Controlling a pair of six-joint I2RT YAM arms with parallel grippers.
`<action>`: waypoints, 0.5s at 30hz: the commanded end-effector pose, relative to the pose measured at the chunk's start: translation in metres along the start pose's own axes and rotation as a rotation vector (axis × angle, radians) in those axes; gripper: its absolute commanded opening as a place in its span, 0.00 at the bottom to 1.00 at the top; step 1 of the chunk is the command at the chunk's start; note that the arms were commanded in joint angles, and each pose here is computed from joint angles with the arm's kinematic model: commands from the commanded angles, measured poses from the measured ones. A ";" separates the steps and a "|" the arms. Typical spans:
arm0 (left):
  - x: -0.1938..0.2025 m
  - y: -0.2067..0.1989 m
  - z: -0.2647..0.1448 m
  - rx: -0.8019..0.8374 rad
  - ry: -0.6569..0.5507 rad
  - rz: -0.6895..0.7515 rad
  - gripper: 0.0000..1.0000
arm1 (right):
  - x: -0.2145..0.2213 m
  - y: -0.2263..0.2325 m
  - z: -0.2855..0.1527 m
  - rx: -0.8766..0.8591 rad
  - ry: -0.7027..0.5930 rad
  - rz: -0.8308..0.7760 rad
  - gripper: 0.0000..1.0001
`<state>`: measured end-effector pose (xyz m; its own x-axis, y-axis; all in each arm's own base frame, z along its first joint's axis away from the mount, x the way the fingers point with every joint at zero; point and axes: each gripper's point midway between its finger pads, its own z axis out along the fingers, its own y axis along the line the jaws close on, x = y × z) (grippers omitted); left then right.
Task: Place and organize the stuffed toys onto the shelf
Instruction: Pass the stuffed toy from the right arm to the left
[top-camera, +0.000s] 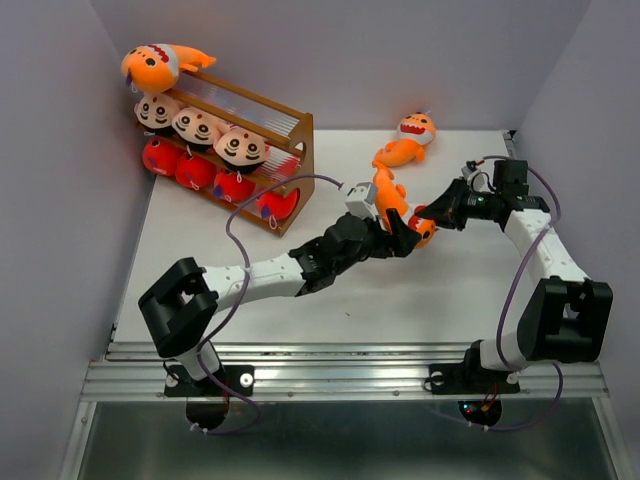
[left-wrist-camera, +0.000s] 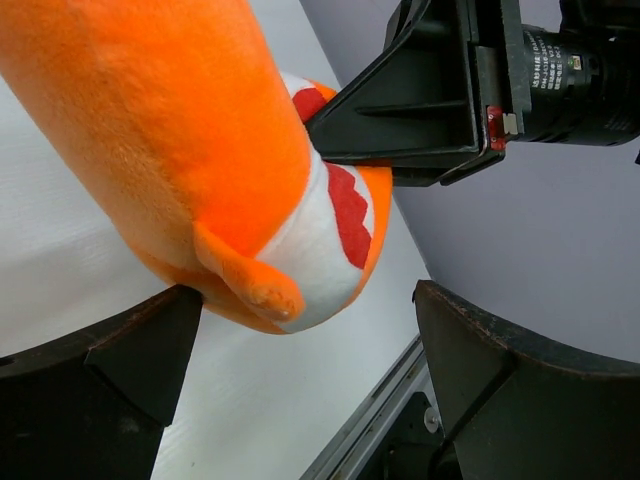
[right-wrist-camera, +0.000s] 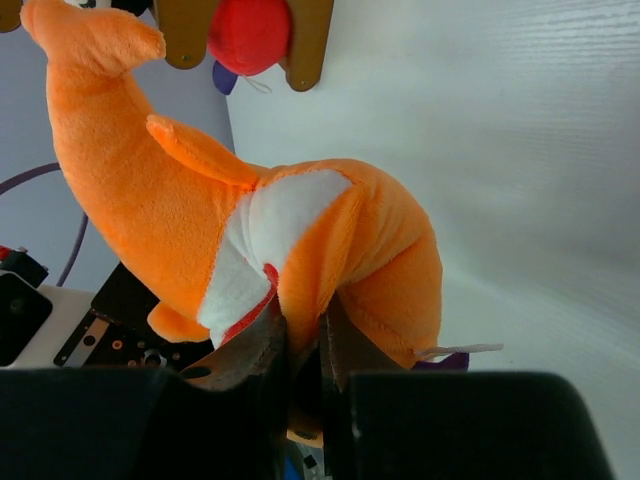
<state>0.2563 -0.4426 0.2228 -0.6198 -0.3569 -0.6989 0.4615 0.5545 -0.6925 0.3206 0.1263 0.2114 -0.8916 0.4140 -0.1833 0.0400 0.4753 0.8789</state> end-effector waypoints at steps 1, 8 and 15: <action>-0.018 -0.020 0.002 0.043 -0.052 0.011 0.99 | 0.007 0.032 -0.008 -0.118 0.033 -0.027 0.01; -0.018 -0.021 0.008 0.049 -0.053 0.036 0.81 | 0.016 0.037 -0.011 -0.173 0.039 -0.039 0.01; -0.024 -0.033 0.007 0.105 -0.064 0.094 0.33 | 0.024 0.043 -0.017 -0.198 0.026 -0.117 0.03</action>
<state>0.2604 -0.4469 0.2060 -0.6086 -0.3021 -0.7337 0.4819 0.5938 -0.6443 0.3127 0.1307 0.2209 -0.8847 0.4154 -0.2115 -0.0176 0.4236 0.9057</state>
